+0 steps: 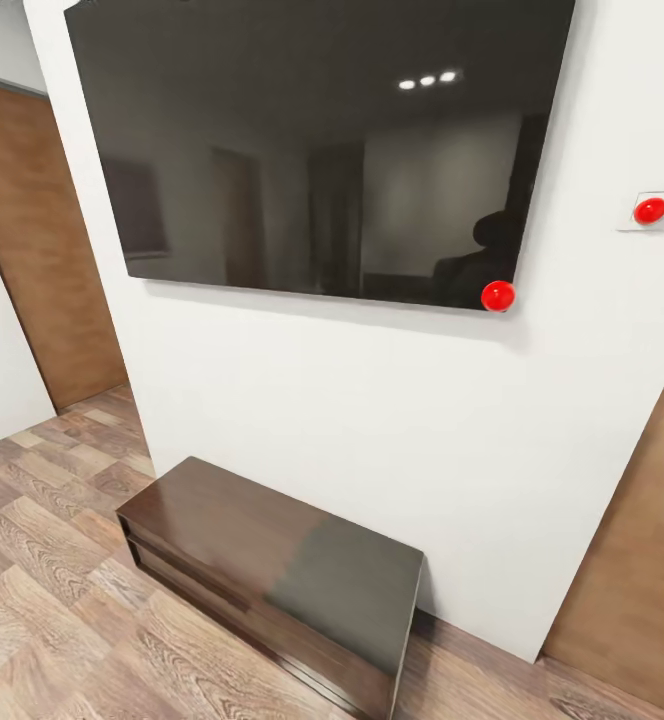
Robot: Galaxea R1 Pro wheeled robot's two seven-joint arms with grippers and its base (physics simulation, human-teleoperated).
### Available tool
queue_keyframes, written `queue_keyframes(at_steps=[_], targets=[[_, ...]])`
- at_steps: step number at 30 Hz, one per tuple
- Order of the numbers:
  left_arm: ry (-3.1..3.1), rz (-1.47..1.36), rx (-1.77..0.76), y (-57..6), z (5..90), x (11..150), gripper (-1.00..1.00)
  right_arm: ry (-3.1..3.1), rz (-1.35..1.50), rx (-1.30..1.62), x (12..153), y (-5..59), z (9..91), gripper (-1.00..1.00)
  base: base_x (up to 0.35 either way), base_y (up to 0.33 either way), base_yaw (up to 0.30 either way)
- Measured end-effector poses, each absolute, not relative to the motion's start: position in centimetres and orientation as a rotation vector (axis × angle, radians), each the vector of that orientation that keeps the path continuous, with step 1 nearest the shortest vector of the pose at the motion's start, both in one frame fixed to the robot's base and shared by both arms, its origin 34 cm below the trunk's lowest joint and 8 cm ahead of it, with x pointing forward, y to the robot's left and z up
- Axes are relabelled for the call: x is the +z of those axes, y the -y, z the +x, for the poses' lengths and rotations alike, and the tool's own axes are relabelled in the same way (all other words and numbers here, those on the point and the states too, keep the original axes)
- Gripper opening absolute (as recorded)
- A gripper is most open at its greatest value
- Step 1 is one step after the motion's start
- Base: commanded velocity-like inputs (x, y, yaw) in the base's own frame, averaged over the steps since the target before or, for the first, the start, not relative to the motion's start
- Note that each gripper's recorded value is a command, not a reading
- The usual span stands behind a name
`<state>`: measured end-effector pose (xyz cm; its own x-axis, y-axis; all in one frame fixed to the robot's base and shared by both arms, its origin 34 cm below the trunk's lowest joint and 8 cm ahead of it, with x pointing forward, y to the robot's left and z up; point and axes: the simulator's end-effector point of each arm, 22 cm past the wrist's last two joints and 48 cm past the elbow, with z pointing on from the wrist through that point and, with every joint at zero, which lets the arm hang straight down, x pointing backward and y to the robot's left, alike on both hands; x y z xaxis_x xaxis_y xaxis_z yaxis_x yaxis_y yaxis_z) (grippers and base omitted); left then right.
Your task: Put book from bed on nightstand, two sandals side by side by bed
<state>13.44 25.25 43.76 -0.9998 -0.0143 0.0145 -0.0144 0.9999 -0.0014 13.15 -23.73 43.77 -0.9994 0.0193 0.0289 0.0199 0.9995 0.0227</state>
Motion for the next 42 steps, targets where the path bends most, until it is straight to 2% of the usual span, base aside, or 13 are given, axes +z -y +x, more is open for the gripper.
queue_keyframes(at_steps=[30, 42], targets=[[3.131, 0.026, -0.021, -26.4, 13.6, 43.8, 1.0, 3.113, -0.029, -0.035, 43.8, 23.7, 13.1, 1.0, 0.0, 0.042, 0.231], [3.132, 0.028, -0.022, -26.5, 13.6, 43.8, 1.0, 3.113, -0.032, -0.036, 43.8, 23.7, 13.2, 1.0, 0.0, 0.112, 0.081]])
